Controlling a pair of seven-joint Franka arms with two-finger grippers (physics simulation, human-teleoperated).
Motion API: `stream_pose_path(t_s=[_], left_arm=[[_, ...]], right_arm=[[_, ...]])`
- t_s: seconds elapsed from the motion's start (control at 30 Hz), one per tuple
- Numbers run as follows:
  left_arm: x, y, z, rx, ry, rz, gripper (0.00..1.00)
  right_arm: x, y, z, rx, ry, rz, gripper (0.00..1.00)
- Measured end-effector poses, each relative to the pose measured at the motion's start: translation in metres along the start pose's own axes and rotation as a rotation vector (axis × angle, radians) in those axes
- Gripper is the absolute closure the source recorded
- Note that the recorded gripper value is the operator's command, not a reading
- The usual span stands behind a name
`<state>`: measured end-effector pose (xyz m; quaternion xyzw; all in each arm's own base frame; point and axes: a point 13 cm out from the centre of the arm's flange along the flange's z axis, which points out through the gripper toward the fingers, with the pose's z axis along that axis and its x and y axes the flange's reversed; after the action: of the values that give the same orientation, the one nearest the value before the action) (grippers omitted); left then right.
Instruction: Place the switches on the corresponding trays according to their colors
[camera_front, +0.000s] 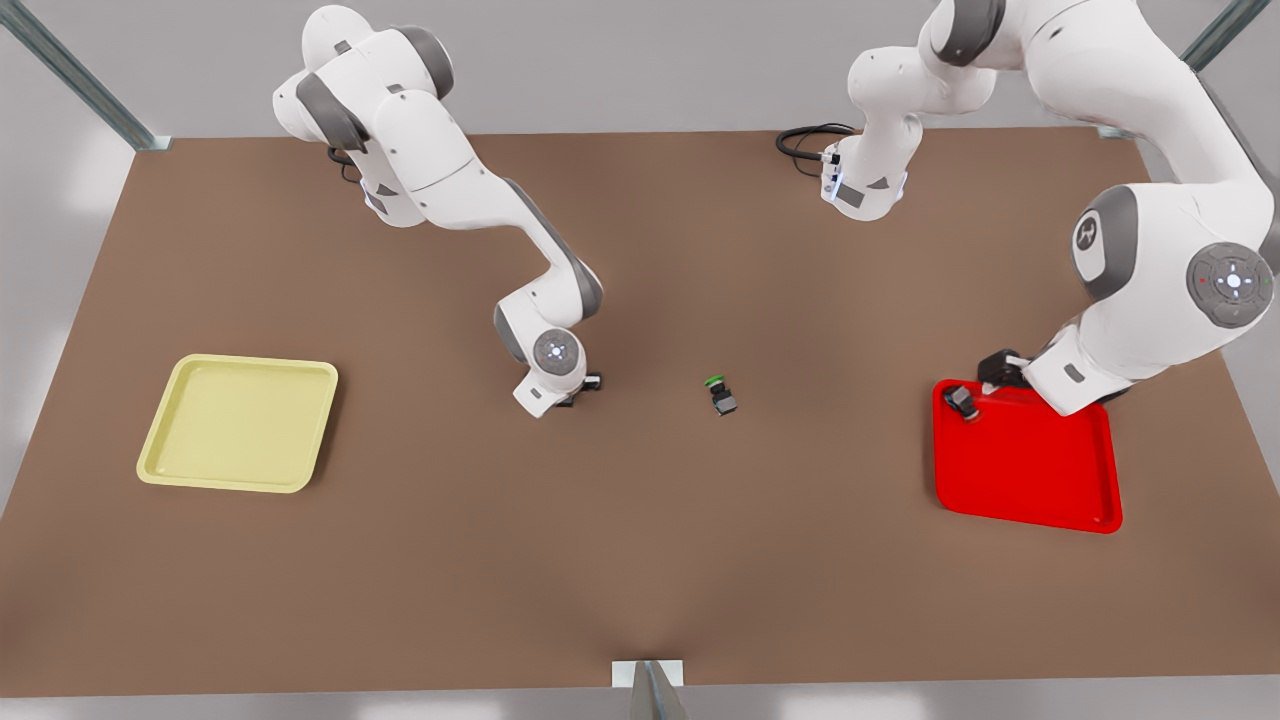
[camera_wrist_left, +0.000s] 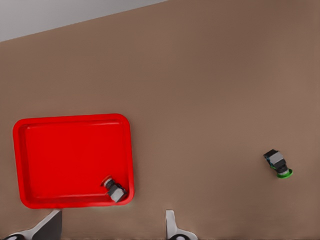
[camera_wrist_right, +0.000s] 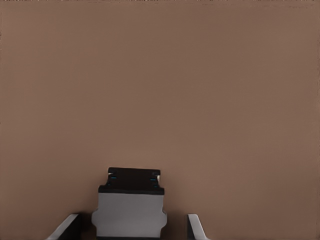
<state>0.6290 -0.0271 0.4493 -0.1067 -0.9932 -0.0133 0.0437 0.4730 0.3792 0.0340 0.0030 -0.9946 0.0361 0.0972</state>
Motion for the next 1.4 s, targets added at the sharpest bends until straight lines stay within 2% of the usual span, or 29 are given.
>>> stream_pose_path(t_s=[0.03,0.1,0.13,0.37,0.63,0.8,0.97,1.1,1.2,1.3,1.33,1.37,1.4], left_arm=[[0.016,-0.003,-0.002,0.014,0.027,-0.004,0.00],[0.036,-0.008,0.000,0.034,0.074,-0.009,0.00],[0.042,-0.010,0.000,0.041,0.090,-0.011,0.00],[0.057,-0.012,-0.016,0.054,0.118,-0.028,0.00],[0.072,-0.014,-0.029,0.062,0.140,-0.040,0.00],[0.076,-0.014,-0.028,0.063,0.155,-0.047,0.00],[0.078,-0.015,-0.028,0.066,0.164,-0.049,0.00],[0.079,-0.016,-0.028,0.067,0.167,-0.051,0.00],[0.079,-0.016,-0.028,0.067,0.168,-0.052,0.00],[0.079,-0.017,-0.028,0.067,0.169,-0.054,0.00],[0.079,-0.016,-0.028,0.067,0.169,-0.055,0.00],[0.080,-0.016,-0.028,0.067,0.170,-0.055,0.00],[0.080,-0.016,-0.028,0.067,0.171,-0.056,0.00]], right_arm=[[0.000,-0.001,-0.001,-0.001,0.000,-0.003,0.17],[-0.002,-0.001,-0.002,-0.002,-0.001,-0.009,0.31],[-0.002,-0.002,-0.003,-0.003,-0.001,-0.012,0.34],[-0.010,-0.002,-0.011,-0.015,-0.009,-0.028,0.58],[-0.018,-0.015,-0.019,-0.021,0.003,-0.029,0.59],[-0.047,-0.066,-0.085,-0.063,-0.023,0.042,0.59],[-0.085,-0.239,-0.131,-0.053,0.028,0.209,0.59],[-0.081,-0.408,-0.130,0.035,0.097,0.294,0.59],[-0.069,-0.509,-0.131,0.120,0.127,0.271,0.59],[-0.061,-0.550,-0.101,0.178,0.188,0.180,0.59],[-0.060,-0.554,-0.092,0.187,0.204,0.143,0.22],[-0.059,-0.556,-0.085,0.194,0.218,0.109,0.00],[-0.058,-0.559,-0.080,0.200,0.230,0.077,0.00]])
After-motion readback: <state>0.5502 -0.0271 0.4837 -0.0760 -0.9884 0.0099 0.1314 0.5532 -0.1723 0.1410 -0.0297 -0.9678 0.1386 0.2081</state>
